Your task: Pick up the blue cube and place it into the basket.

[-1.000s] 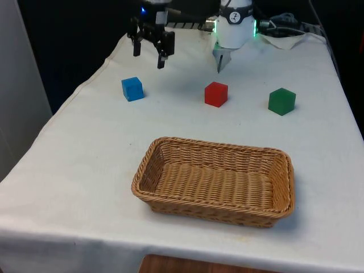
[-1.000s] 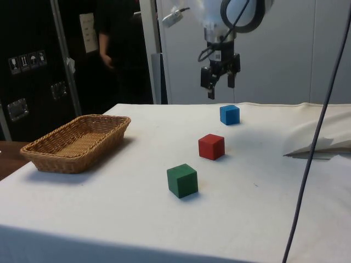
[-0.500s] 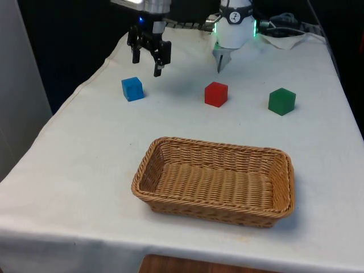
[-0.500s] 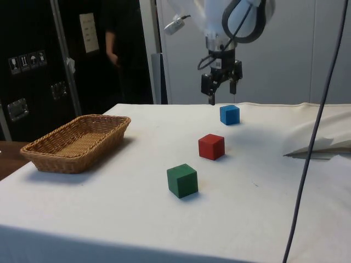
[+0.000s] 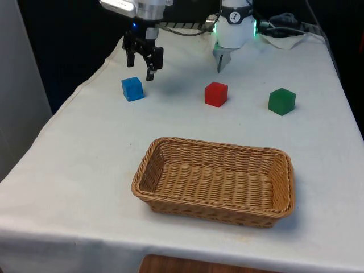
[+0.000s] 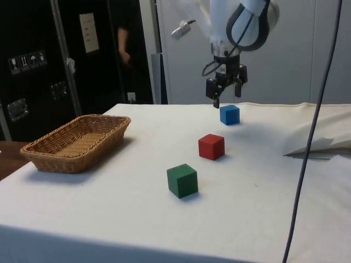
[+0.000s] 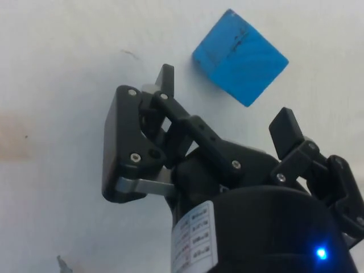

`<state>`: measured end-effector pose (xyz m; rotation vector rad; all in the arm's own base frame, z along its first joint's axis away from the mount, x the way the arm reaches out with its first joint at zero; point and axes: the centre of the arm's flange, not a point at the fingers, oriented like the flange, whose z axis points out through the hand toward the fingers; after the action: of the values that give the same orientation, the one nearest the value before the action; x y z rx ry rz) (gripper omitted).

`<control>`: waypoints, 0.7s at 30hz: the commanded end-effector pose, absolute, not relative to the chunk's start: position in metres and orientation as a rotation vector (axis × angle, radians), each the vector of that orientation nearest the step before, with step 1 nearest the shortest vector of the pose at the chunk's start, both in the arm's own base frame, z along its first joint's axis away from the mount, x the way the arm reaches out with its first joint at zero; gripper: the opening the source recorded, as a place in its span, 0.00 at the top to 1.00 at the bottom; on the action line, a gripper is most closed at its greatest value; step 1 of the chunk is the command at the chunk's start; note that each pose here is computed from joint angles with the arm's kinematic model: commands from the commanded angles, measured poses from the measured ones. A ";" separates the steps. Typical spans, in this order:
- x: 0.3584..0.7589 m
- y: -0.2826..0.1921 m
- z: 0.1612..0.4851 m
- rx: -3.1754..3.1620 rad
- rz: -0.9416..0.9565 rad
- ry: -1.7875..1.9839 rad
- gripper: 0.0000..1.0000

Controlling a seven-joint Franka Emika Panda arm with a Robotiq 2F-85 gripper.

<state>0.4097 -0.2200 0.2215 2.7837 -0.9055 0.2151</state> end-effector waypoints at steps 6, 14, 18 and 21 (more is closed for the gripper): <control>0.409 -0.234 0.214 2.753 0.259 -0.934 0.00; 0.408 -0.246 0.208 2.723 0.291 -0.965 0.00; 0.408 -0.252 0.205 2.707 0.305 -0.980 0.00; 0.407 -0.258 0.201 2.688 0.320 -0.999 0.00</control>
<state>0.4065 -0.2527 0.2031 2.7044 -0.9872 0.2950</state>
